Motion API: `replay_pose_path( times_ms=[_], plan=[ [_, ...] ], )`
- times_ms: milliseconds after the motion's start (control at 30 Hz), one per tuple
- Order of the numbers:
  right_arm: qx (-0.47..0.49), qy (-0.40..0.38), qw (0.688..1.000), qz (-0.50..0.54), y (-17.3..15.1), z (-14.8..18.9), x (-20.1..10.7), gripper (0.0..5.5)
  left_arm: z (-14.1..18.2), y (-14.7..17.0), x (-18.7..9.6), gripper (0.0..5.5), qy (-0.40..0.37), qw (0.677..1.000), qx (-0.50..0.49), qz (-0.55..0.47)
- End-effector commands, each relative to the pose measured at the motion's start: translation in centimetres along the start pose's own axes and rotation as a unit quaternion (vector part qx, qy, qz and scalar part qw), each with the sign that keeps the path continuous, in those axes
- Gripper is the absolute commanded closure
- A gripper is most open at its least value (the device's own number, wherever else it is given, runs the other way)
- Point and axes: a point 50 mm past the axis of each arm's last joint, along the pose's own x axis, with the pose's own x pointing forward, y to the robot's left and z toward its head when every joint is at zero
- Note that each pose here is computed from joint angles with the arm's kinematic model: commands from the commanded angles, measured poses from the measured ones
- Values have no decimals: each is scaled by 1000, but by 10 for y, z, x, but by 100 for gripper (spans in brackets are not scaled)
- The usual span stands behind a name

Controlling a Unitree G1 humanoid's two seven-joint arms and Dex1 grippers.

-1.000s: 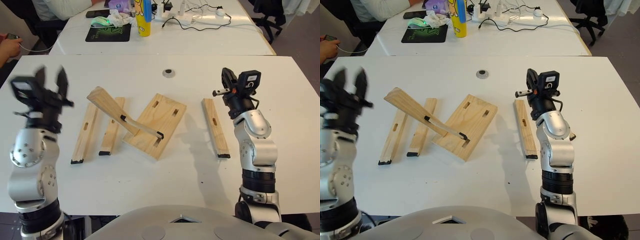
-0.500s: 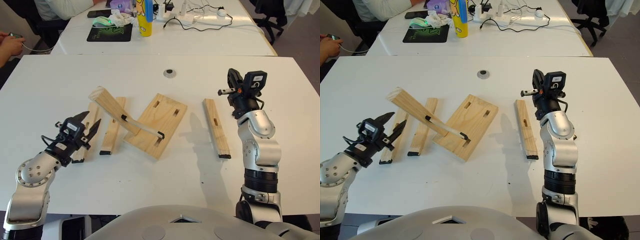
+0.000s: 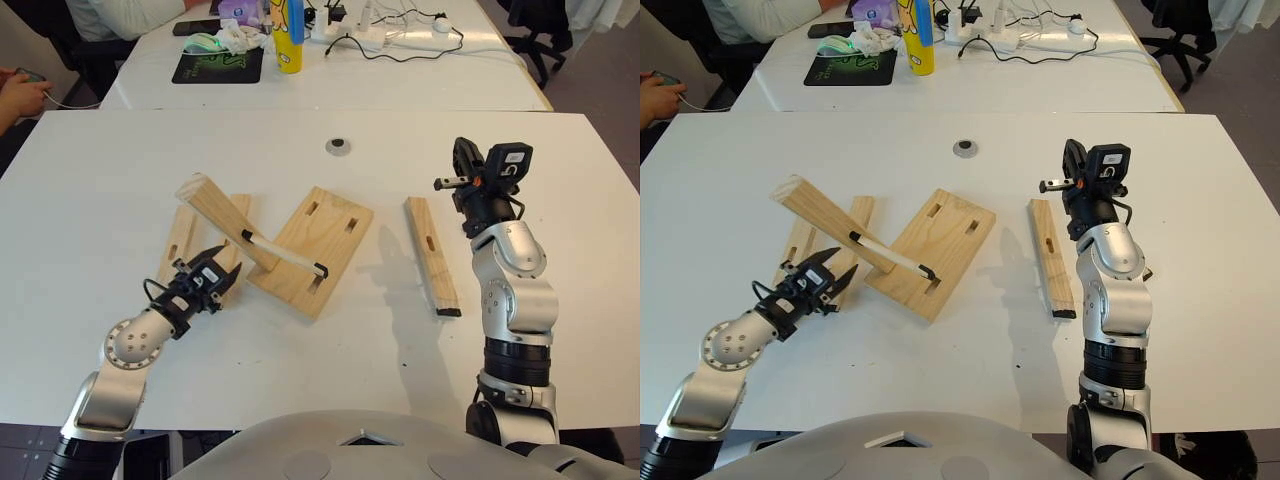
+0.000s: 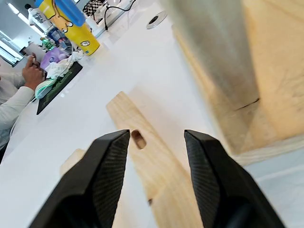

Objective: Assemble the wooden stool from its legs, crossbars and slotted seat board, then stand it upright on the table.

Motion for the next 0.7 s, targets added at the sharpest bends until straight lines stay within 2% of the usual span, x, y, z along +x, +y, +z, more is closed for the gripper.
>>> replay_pose_path(
  times_ms=[33, 200, 433, 700],
  plan=[
    [10, -1, 1000, 0, 1, 2, -1, 550, 2, -6, -3, 337, 8, 999, 25, -26],
    [17, -5, 1000, -3, 5, 3, -3, 550, 1, 5, -1, 337, 21, 998, 52, -12],
    [21, -5, 1000, -6, 6, 3, -4, 550, 0, -7, 3, 337, 30, 998, 48, -30],
    [25, -2, 1000, -6, 8, 2, -7, 550, -4, 10, 5, 337, 44, 996, 70, 34]
  ],
)
